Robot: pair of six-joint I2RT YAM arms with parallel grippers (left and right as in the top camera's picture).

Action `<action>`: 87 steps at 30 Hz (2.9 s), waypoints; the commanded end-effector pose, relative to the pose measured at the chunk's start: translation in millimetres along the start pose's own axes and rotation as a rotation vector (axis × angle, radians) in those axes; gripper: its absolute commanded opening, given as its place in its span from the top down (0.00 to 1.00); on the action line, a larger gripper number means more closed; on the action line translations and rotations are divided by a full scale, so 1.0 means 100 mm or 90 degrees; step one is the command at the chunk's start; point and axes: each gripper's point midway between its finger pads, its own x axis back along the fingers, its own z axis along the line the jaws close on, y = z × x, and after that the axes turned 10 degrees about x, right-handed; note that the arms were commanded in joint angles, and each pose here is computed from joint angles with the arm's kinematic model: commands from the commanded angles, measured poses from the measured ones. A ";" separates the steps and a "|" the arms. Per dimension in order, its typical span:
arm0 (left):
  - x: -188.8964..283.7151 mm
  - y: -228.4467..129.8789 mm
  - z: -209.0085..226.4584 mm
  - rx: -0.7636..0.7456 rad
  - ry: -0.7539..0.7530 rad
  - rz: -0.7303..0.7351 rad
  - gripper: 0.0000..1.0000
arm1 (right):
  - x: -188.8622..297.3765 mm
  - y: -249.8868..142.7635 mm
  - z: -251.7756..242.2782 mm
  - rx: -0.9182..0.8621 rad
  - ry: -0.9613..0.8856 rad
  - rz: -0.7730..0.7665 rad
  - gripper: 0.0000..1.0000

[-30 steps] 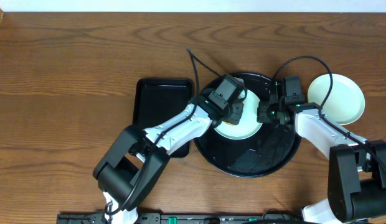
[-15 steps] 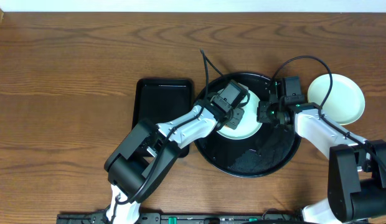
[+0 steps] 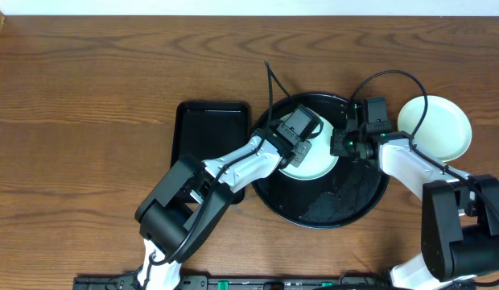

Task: Clean dirty plates on tray and stack at the side
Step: 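Scrub white plate surface with sponge in left gripper, then carry sponge back and lower it onto black tray with left gripper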

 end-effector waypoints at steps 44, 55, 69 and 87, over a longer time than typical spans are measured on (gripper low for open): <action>0.90 0.50 0.16 -0.011 0.025 -0.108 0.92 | -0.11 -0.15 -0.04 -0.003 -0.010 0.032 0.99; 0.60 0.03 -0.09 -0.004 -0.065 0.017 0.92 | -0.12 -0.14 -0.04 -0.003 -0.010 0.030 0.99; 0.28 -0.27 -0.23 0.000 -0.110 0.087 0.92 | -0.12 -0.13 -0.04 -0.008 -0.010 0.028 0.99; 0.04 -0.45 -0.16 -0.003 -0.084 0.119 0.92 | -0.12 -0.13 -0.04 -0.008 -0.010 0.028 0.99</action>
